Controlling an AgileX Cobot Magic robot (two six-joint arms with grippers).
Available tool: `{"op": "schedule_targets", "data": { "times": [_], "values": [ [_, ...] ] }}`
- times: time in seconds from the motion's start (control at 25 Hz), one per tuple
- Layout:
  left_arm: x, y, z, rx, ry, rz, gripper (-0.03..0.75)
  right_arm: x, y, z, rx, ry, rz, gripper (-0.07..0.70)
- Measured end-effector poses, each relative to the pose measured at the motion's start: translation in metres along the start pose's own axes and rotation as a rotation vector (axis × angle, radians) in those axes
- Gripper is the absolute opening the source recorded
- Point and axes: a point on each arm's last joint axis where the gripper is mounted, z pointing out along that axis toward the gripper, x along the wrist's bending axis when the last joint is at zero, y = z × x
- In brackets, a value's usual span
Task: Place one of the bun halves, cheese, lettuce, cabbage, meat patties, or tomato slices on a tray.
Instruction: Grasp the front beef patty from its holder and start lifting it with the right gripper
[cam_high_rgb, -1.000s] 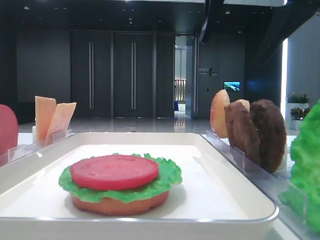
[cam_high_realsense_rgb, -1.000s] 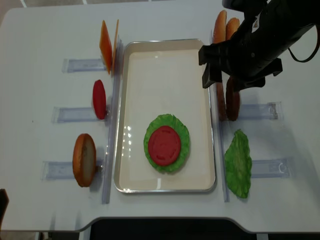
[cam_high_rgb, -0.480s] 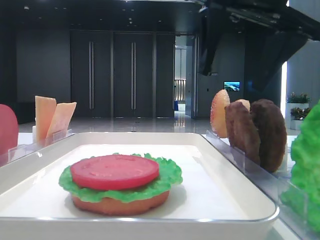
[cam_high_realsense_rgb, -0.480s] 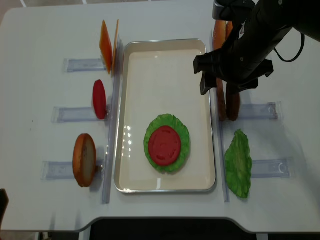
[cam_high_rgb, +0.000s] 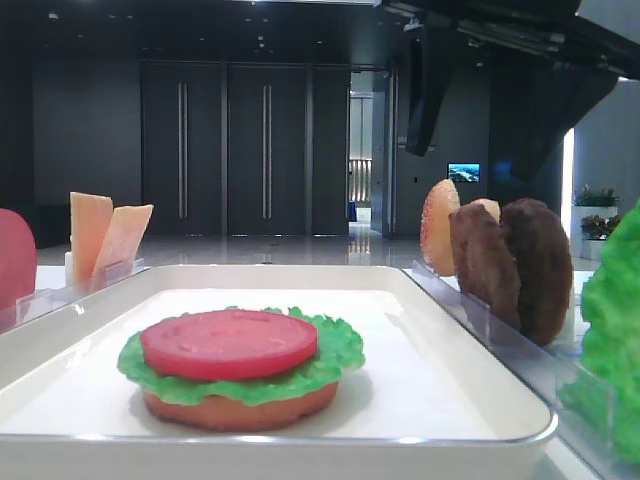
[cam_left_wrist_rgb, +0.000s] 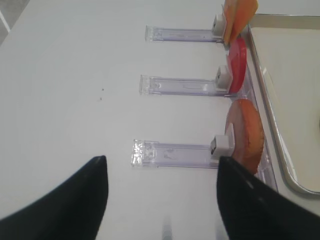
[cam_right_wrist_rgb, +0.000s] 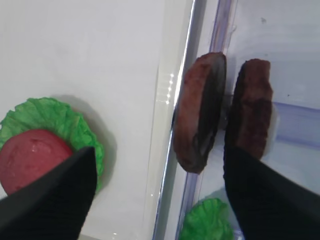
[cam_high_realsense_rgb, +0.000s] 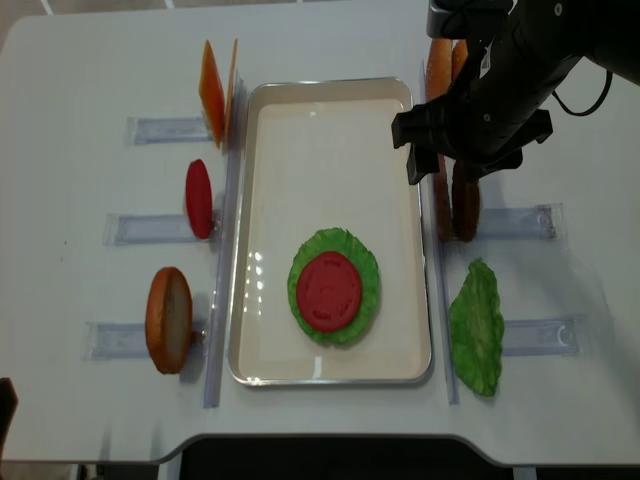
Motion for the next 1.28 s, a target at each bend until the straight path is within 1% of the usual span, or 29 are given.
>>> {"op": "schedule_targets", "data": {
  "times": [0.2,0.48,0.68,0.84,1.04,1.28],
  "values": [
    [0.000,0.000,0.000,0.000,0.000,0.000,0.518,0.001,0.000,0.000,-0.004,-0.009,-0.001,0.510],
    [0.000,0.000,0.000,0.000,0.000,0.000,0.518,0.014,0.005,-0.005,-0.028,-0.037,-0.018,0.510],
    [0.000,0.000,0.000,0.000,0.000,0.000,0.518,0.022,0.009,0.008,0.032,-0.086,-0.027,0.510],
    [0.000,0.000,0.000,0.000,0.000,0.000,0.518,0.030,0.011,0.013,0.034,-0.118,-0.024,0.510],
    [0.000,0.000,0.000,0.000,0.000,0.000,0.518,0.028,0.012,0.020,0.037,-0.148,-0.008,0.510],
    [0.000,0.000,0.000,0.000,0.000,0.000,0.518,0.024,0.014,0.026,0.036,-0.189,-0.012,0.510]
  ]
}}
